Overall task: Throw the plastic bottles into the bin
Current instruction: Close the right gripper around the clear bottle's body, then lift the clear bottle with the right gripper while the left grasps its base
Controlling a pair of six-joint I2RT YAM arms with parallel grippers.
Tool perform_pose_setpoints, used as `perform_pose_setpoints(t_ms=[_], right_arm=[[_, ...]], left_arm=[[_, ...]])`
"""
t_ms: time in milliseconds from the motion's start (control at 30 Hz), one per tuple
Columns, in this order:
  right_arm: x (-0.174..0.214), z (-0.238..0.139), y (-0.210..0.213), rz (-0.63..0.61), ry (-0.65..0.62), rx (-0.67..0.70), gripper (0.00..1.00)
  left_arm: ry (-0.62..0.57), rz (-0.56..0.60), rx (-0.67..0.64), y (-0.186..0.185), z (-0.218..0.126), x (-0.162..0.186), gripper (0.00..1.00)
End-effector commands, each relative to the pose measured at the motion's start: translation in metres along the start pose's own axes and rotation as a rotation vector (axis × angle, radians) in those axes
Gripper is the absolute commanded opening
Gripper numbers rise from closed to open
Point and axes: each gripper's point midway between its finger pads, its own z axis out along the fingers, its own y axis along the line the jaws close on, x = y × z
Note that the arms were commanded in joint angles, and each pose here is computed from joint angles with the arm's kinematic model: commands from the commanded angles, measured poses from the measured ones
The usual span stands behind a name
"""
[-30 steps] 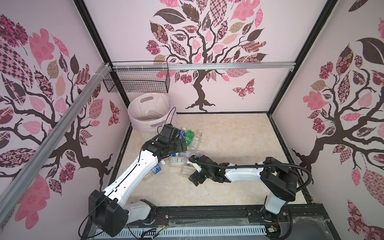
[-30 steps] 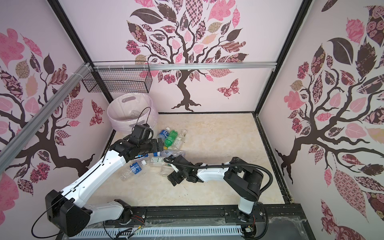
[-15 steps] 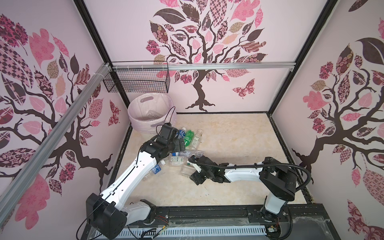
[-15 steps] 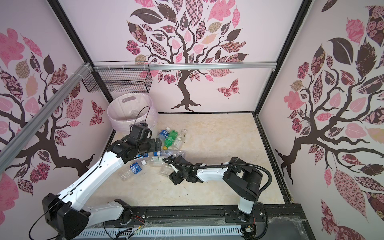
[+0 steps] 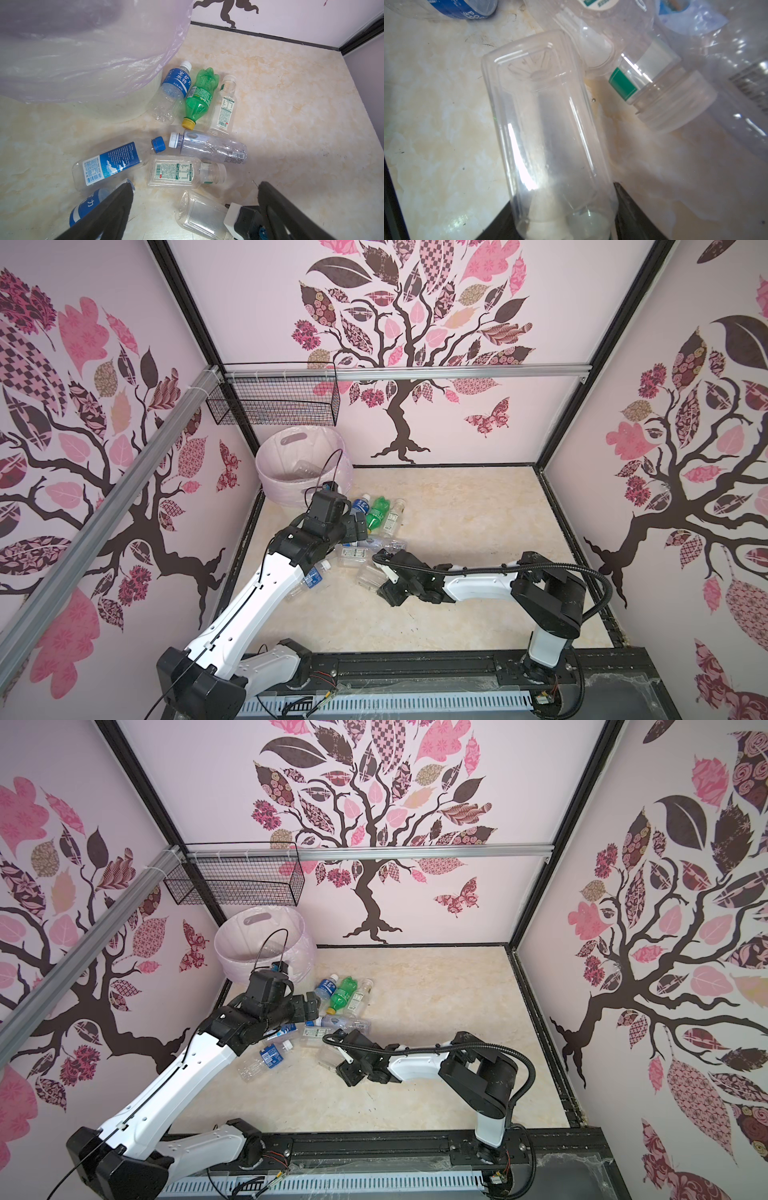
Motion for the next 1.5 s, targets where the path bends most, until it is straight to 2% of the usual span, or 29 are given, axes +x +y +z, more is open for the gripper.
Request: perform_pose_setpoints(t_ms=[0, 100, 333, 833, 1033, 1200, 1467], right_arm=[[0.006, -0.001, -0.002, -0.002, 0.026, 0.017, 0.58], [0.003, -0.006, -0.004, 0.004, 0.016, 0.031, 0.56], [-0.001, -0.011, -0.003, 0.004, 0.001, 0.030, 0.54], [-0.033, -0.051, -0.010, 0.025, -0.100, 0.045, 0.53], [-0.066, -0.079, -0.027, 0.090, -0.179, 0.042, 0.53], [-0.099, -0.106, -0.042, 0.128, -0.284, 0.064, 0.54], [-0.152, -0.141, -0.037, 0.155, -0.404, 0.042, 0.55]], left_arm=[[-0.012, 0.015, 0.017, 0.000, 0.001, 0.002, 0.97], [-0.014, -0.017, -0.017, 0.005, 0.002, 0.001, 0.97], [0.078, 0.009, -0.015, 0.000, 0.010, 0.008, 0.97], [0.074, -0.033, 0.007, -0.003, 0.002, 0.001, 0.97], [0.076, -0.076, 0.093, -0.015, -0.004, -0.004, 0.97], [0.086, -0.141, 0.213, -0.032, -0.008, -0.009, 0.97], [0.112, -0.249, 0.344, -0.055, -0.006, -0.016, 0.97]])
